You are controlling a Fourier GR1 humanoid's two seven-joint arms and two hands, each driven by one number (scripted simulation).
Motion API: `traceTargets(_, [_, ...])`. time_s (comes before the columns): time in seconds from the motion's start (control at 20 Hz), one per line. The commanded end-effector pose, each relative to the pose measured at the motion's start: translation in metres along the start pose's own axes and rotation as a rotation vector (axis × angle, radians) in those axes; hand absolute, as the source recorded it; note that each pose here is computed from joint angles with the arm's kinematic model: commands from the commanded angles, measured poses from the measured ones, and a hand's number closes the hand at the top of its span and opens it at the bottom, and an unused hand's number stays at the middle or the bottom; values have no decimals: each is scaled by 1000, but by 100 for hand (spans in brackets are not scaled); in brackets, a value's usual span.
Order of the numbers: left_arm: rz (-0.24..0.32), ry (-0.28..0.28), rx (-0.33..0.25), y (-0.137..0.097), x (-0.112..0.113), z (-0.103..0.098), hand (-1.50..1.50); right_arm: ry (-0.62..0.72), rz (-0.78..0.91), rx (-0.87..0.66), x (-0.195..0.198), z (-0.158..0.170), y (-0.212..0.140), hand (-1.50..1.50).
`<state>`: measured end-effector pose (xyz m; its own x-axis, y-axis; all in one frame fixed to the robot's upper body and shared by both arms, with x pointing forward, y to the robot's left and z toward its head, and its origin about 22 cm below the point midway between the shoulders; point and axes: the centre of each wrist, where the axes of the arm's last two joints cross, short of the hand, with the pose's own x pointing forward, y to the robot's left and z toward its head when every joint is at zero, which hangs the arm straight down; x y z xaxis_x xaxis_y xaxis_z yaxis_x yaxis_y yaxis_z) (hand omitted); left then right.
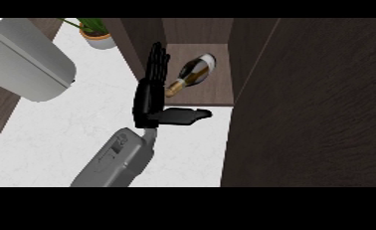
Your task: Pick up the wine, place it into the cabinet and close the cabinet
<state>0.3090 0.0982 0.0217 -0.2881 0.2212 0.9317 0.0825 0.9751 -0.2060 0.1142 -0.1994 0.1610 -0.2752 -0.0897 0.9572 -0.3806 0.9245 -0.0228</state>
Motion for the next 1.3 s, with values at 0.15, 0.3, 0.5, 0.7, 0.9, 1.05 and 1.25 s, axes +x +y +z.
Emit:
traceTargets(0.15, [32,-30,2,3,20,69,-150,-60,29,-1,38,24,2,-150])
traceTargets(0.3, [38,-35,-5,14,34,81,-150,-55,26,42,41,15,-6,-150])
traceTargets(0.5, [27,-26,0,19,48,92,-150,63,130,255,34,19,2,150])
traceTargets(0.7, [-9,-52,25,44,49,105,-150,94,11,452,34,21,18,150])
traceTargets(0.9, [8,-34,22,68,60,135,-150,66,0,508,37,23,27,150])
traceTargets(1.05, [-24,-32,36,80,80,138,-150,45,13,513,43,21,36,150])
traceTargets(1.25, [-21,-48,61,100,81,136,-150,14,-11,537,41,15,52,150])
